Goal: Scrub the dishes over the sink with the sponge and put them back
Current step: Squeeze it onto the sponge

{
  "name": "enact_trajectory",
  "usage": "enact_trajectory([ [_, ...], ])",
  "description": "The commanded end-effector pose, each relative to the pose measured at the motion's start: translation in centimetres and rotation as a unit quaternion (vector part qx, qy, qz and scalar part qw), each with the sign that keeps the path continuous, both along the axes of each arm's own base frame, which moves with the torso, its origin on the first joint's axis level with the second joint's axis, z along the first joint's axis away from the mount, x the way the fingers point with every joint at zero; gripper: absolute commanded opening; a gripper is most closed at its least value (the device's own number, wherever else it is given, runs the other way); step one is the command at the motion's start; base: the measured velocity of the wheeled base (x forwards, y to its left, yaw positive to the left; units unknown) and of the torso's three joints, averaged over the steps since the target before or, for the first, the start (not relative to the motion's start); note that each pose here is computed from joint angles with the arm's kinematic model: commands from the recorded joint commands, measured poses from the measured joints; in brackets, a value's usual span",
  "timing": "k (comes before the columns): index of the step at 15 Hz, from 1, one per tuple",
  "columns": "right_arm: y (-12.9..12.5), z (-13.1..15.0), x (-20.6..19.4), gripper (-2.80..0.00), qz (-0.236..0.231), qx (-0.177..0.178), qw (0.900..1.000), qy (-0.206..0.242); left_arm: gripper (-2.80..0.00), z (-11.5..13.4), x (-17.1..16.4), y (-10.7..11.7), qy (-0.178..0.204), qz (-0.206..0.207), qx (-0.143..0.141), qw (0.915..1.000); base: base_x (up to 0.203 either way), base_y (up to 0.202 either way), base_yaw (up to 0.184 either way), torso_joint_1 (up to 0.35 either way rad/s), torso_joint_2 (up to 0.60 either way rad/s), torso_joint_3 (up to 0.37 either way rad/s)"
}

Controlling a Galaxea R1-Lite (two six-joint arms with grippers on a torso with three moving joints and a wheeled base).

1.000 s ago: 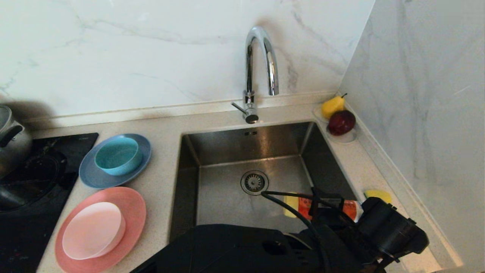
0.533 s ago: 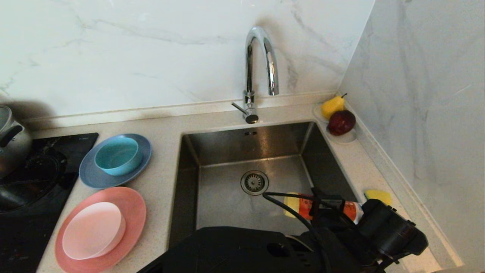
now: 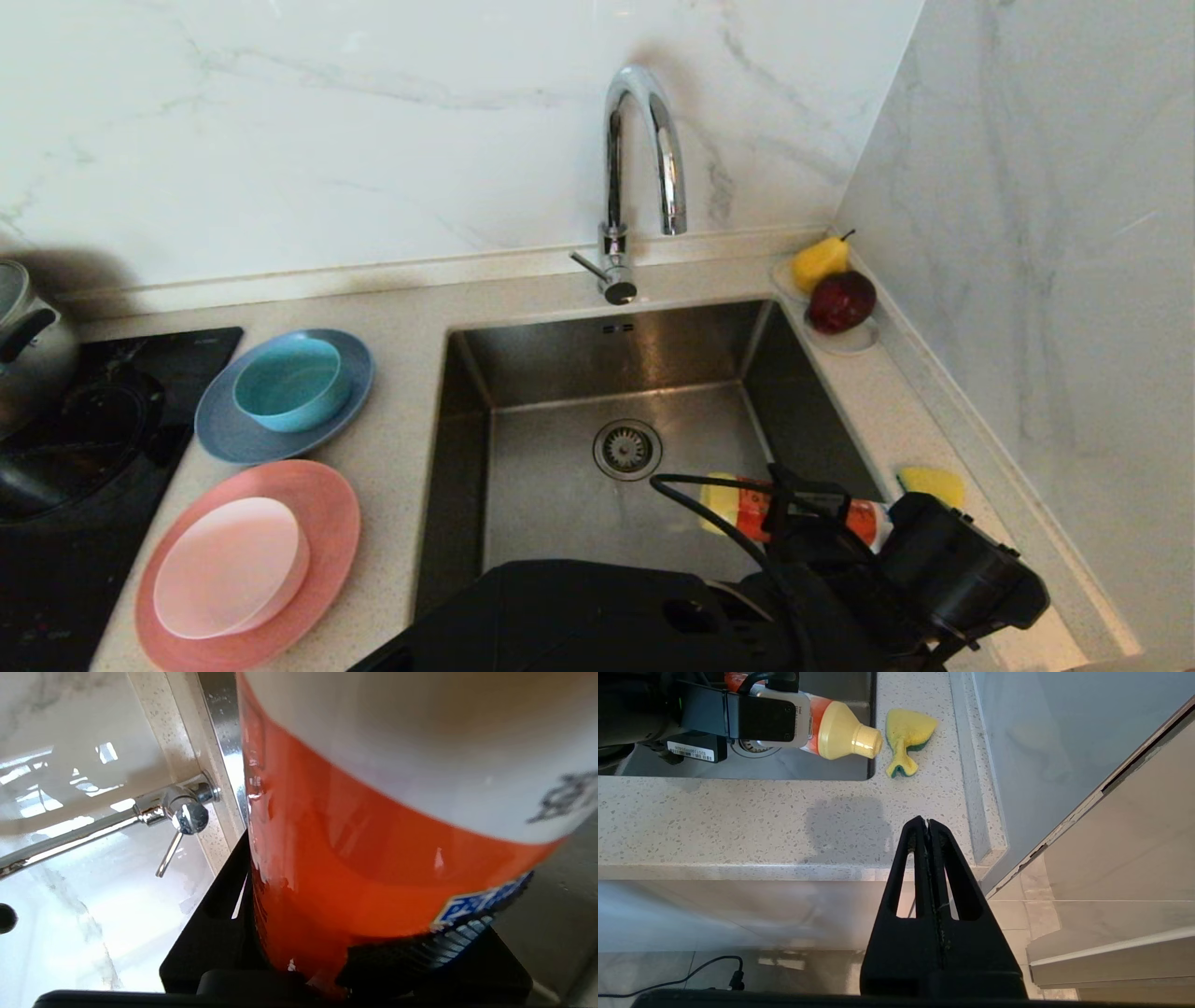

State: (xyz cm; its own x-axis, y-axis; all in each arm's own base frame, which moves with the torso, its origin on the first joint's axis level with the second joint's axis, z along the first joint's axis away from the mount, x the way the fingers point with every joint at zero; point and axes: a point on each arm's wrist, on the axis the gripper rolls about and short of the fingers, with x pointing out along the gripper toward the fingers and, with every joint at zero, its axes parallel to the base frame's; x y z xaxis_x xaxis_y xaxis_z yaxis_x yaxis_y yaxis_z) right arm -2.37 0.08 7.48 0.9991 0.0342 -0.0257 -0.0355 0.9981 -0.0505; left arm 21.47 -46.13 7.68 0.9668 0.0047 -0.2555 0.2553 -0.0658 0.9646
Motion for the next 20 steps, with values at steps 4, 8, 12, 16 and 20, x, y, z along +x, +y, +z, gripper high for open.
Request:
enact_trajectory([
  [4, 0.0, 0.0, 0.0, -2.8, 0.0, 0.0, 1.0, 0.001, -2.8, -0.6, 0.2, 0.0, 0.001, 0.003, 0.012, 0.9999, 0.0, 0.0, 0.0, 0.0, 0.0, 0.0],
  [8, 0.0, 0.0, 0.0, -2.8, 0.001, 0.0, 1.0, 0.001, -2.8, -0.9, 0.3, 0.0, 0.002, 0.002, 0.018, 0.9998, 0.0, 0.0, 0.0, 0.0, 0.0, 0.0],
  [12, 0.0, 0.0, 0.0, -2.8, 0.0, 0.0, 1.0, 0.0, -2.8, -0.4, 0.7, -0.2, -0.012, 0.005, -0.014, 0.9998, 0.0, 0.0, 0.0, 0.0, 0.0, 0.0],
  [16, 0.0, 0.0, 0.0, -2.8, 0.001, 0.0, 1.0, 0.0, -2.8, 0.3, 1.7, -0.1, -0.026, 0.012, -0.047, 0.9985, 0.0, 0.0, 0.0, 0.0, 0.0, 0.0],
  [20, 0.0, 0.0, 0.0, -2.8, 0.0, 0.0, 1.0, 0.001, -2.8, -0.6, 2.3, -0.1, -0.026, 0.013, -0.028, 0.9992, 0.0, 0.0, 0.0, 0.0, 0.0, 0.0],
])
